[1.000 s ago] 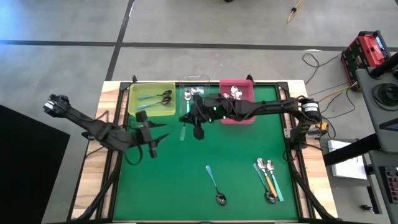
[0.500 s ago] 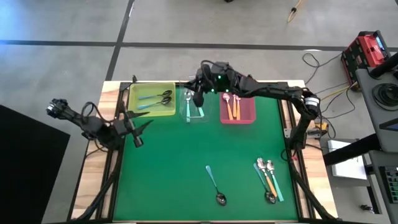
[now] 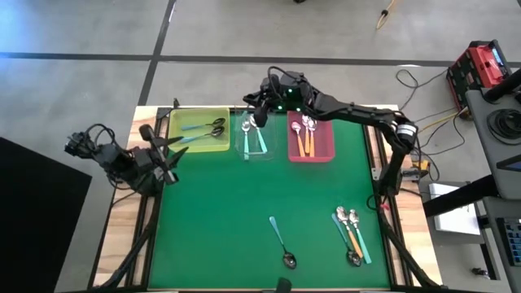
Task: Sort silverware by color (type)
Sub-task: Put the green spoon into the transparent bin
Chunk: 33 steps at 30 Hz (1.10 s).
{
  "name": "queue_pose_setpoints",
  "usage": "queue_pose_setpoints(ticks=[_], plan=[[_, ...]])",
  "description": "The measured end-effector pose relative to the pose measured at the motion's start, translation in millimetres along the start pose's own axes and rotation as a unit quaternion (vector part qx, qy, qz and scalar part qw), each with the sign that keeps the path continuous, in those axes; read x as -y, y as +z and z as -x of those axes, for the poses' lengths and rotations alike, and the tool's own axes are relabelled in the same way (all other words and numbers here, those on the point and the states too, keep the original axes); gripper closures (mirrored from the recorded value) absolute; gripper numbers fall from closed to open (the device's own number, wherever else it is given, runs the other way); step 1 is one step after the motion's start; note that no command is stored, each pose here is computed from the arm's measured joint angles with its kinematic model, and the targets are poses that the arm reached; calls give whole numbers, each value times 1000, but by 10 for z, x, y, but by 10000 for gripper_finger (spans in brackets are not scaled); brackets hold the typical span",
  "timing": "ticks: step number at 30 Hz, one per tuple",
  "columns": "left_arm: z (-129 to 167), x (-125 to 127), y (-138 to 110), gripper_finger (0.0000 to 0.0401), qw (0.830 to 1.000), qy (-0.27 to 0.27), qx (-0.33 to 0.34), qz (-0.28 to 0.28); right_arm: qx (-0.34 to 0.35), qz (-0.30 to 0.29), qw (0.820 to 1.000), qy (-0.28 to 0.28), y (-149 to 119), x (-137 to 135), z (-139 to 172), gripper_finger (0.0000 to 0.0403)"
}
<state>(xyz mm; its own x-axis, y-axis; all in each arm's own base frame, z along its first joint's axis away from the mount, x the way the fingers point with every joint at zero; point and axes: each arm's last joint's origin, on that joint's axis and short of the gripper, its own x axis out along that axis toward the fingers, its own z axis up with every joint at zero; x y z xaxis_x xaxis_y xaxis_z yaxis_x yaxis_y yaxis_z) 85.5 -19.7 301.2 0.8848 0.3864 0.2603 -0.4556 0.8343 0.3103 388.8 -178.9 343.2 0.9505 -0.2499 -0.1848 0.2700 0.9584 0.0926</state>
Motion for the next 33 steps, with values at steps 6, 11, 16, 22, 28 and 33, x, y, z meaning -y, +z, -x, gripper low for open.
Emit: queue_pose_setpoints(ticks=[6,11,16,22,28,33], plan=[[7,-27,23,267,1000,3,5,-10,15,2,1000,-2,-55,60,-150,390],[11,-28,28,267,1000,-4,12,-22,-9,-2,1000,-2,-83,131,-426,390],[12,-29,27,267,1000,-3,12,-23,-71,24,997,-3,25,178,-624,390],[13,-21,13,267,1000,-5,10,-25,-126,24,992,-12,188,271,-666,390],[14,-15,2,267,1000,-5,9,-25,-157,-1,987,-15,277,399,-579,390],[15,-16,2,267,1000,-5,9,-23,-185,-17,983,-4,171,508,-564,390]])
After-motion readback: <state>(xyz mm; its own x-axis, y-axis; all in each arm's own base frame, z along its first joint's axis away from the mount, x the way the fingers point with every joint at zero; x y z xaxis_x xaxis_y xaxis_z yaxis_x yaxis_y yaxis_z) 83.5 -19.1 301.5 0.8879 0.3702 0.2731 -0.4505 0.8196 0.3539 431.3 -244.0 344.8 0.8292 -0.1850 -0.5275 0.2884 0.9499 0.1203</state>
